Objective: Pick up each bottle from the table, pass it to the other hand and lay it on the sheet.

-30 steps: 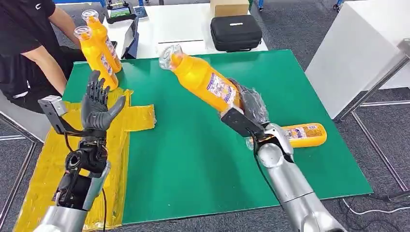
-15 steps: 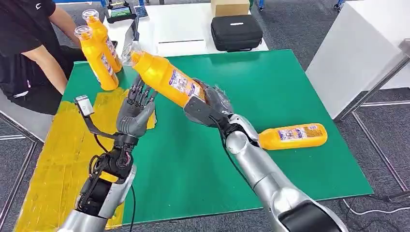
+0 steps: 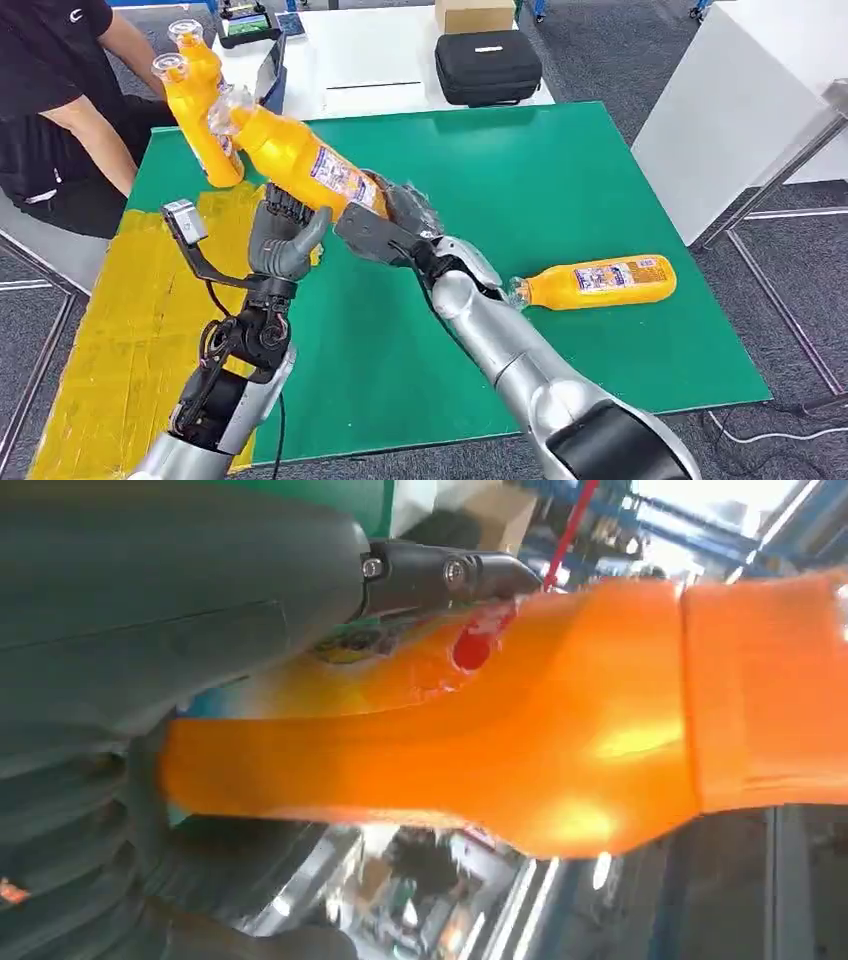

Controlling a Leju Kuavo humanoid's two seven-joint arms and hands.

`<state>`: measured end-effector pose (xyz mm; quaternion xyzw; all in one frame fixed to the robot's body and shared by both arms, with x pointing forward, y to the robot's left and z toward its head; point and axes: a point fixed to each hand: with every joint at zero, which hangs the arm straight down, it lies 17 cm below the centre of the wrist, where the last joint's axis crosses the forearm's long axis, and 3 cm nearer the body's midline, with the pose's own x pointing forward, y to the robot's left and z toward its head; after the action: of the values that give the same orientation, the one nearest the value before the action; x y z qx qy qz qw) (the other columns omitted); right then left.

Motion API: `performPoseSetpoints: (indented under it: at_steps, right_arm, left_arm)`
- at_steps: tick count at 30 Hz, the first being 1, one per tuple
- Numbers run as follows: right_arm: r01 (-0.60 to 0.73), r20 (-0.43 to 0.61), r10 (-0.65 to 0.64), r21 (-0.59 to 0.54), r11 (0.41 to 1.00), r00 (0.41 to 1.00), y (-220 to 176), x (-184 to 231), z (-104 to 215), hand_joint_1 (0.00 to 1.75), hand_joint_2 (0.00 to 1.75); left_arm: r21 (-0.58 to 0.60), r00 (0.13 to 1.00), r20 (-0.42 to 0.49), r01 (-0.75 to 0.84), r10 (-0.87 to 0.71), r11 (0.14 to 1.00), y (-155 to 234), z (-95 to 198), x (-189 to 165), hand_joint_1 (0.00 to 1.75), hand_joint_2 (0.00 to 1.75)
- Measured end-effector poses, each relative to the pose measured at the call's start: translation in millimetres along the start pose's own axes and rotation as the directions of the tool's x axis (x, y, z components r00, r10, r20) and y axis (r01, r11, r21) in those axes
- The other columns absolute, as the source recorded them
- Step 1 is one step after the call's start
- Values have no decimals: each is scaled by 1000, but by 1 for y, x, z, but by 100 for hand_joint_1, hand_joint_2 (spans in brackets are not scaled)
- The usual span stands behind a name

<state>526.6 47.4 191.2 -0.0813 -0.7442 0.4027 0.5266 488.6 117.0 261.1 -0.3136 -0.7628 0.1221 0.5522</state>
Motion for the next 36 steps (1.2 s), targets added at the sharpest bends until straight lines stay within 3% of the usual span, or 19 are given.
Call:
performPoseSetpoints:
  at_steps: [4, 13, 28, 29, 30, 36]
  right_arm:
    - [-28, 10, 28, 55, 998, 1000, 25, 15, 3, 175, 175]
    - [-64, 43, 60, 94, 994, 997, 39, 26, 6, 175, 175]
    - [-213, 122, 192, 202, 956, 974, 88, 42, 23, 175, 175]
    - [-216, 124, 193, 203, 955, 973, 88, 42, 23, 175, 175]
    - [-220, 126, 198, 205, 954, 972, 89, 41, 23, 175, 175]
    - [-225, 128, 201, 209, 952, 971, 90, 41, 24, 175, 175]
  left_arm:
    - [23, 1000, 21, 20, -21, 1000, 5, -4, 6, 0, 175]
    - [45, 998, 31, 45, -46, 998, 12, -4, 8, 0, 175]
    - [124, 996, 32, 81, -86, 989, 44, 20, 6, 0, 175]
    - [125, 996, 31, 81, -86, 989, 45, 20, 5, 154, 175]
    - [126, 996, 32, 81, -86, 989, 45, 20, 6, 175, 175]
    - [134, 996, 40, 77, -83, 988, 48, 23, 7, 175, 175]
